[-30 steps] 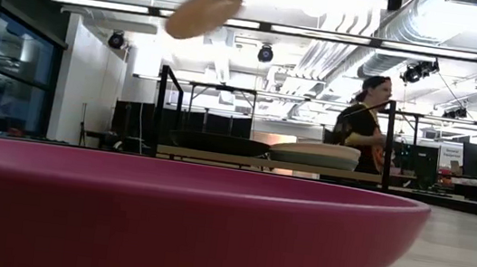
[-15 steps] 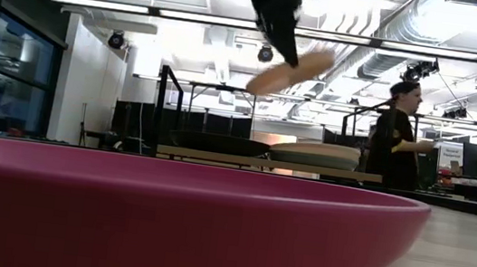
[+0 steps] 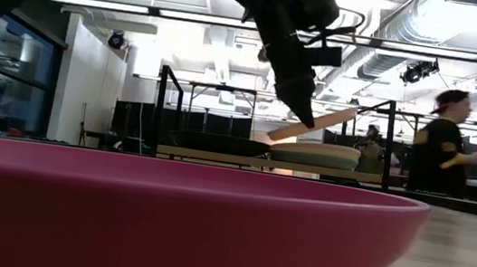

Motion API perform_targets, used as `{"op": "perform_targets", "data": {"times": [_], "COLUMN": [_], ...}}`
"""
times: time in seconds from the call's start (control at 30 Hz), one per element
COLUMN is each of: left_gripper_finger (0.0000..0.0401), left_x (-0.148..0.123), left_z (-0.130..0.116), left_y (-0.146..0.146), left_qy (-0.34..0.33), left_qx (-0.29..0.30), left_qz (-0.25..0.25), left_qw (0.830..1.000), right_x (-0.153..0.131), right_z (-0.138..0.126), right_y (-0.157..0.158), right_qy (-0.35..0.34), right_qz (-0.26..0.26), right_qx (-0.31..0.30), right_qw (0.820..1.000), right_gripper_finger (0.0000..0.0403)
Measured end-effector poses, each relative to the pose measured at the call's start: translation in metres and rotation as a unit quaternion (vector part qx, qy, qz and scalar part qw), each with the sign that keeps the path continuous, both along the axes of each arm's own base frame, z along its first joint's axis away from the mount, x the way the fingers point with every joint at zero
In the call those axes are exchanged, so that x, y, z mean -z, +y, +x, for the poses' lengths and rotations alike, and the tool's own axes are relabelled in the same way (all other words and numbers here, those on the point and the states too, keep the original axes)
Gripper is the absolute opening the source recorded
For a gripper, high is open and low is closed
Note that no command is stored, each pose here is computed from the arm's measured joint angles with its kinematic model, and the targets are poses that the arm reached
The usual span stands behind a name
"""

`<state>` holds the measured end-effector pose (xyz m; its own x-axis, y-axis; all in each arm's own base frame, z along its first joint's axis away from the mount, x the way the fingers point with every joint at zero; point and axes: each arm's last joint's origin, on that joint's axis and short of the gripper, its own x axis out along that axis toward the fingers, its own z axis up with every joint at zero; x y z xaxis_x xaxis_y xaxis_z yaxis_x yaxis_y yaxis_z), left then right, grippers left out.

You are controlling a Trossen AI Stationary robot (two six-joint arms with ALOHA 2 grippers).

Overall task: Place and stack plates onto a shelf
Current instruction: Stack the peach plate on top of the white plate on the shelf, then stack the pink plate on top of the black plate on the shelf

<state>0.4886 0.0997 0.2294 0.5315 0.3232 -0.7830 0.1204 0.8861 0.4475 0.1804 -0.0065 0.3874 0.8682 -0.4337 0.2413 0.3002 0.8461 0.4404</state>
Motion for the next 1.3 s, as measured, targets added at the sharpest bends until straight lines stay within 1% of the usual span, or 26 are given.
{"op": "perform_targets", "data": {"times": [0.2, 0.3, 0.4, 0.53, 0.6, 0.67, 0.73, 0.8, 0.87, 0.93, 0.97, 1.0, 1.1, 1.2, 1.3], "left_gripper_finger": [0.0018, 0.0032, 0.0054, 0.0092, 0.0111, 0.0128, 0.0141, 0.0152, 0.0159, 0.0163, 0.0163, 0.0163, 0.0161, 0.0162, 0.0161], "left_x": [0.015, 0.015, 0.015, 0.010, 0.002, -0.012, -0.029, -0.046, -0.063, -0.082, -0.092, -0.103, -0.136, -0.166, -0.187], "left_z": [0.004, 0.004, 0.005, 0.004, -0.002, -0.008, -0.022, -0.036, -0.054, -0.069, -0.078, -0.085, -0.112, -0.140, -0.172], "left_y": [0.005, 0.005, 0.005, 0.005, 0.004, 0.004, 0.004, 0.007, 0.015, 0.024, 0.026, 0.027, 0.021, 0.005, -0.016], "left_qy": [0.013, 0.015, 0.010, 0.003, 0.013, 0.009, 0.018, 0.012, 0.005, -0.023, -0.031, -0.052, -0.115, -0.194, -0.286], "left_qx": [0.005, 0.006, 0.006, 0.001, -0.004, -0.012, -0.027, -0.043, -0.065, -0.087, -0.092, -0.091, -0.072, -0.046, -0.012], "left_qz": [0.004, 0.005, 0.005, 0.008, 0.011, 0.009, -0.017, -0.077, -0.159, -0.230, -0.260, -0.281, -0.320, -0.316, -0.309], "left_qw": [1.000, 1.000, 1.000, 1.000, 1.000, 1.000, 0.999, 0.996, 0.985, 0.969, 0.961, 0.954, 0.938, 0.927, 0.907], "right_x": [0.000, 0.000, 0.000, 0.000, 0.000, 0.001, 0.001, 0.002, 0.003, 0.006, 0.007, 0.009, 0.013, 0.015, 0.016], "right_z": [0.000, 0.000, 0.000, 0.001, 0.001, 0.001, 0.001, 0.001, 0.001, 0.002, 0.002, 0.003, 0.004, 0.005, 0.007], "right_y": [0.000, 0.000, 0.000, 0.000, 0.000, 0.000, 0.000, 0.000, 0.000, 0.000, 0.000, 0.000, 0.000, 0.000, 0.001], "right_qy": [0.001, 0.001, 0.001, 0.003, 0.004, 0.006, 0.007, 0.012, 0.020, 0.035, 0.041, 0.048, 0.068, 0.078, 0.082], "right_qz": [0.000, 0.000, -0.001, -0.002, -0.003, -0.004, -0.004, -0.004, -0.004, -0.005, -0.005, -0.004, -0.003, -0.003, -0.004], "right_qx": [0.000, 0.000, 0.000, 0.000, 0.000, 0.001, 0.001, 0.001, 0.001, 0.000, 0.000, 0.000, -0.001, -0.003, -0.004], "right_qw": [1.000, 1.000, 1.000, 1.000, 1.000, 1.000, 1.000, 1.000, 1.000, 0.999, 0.999, 0.999, 0.998, 0.997, 0.997], "right_gripper_finger": [0.0016, 0.0016, 0.0016, 0.0016, 0.0016, 0.0016, 0.0016, 0.0016, 0.0016, 0.0016, 0.0016, 0.0016, 0.0016, 0.0016, 0.0016]}}
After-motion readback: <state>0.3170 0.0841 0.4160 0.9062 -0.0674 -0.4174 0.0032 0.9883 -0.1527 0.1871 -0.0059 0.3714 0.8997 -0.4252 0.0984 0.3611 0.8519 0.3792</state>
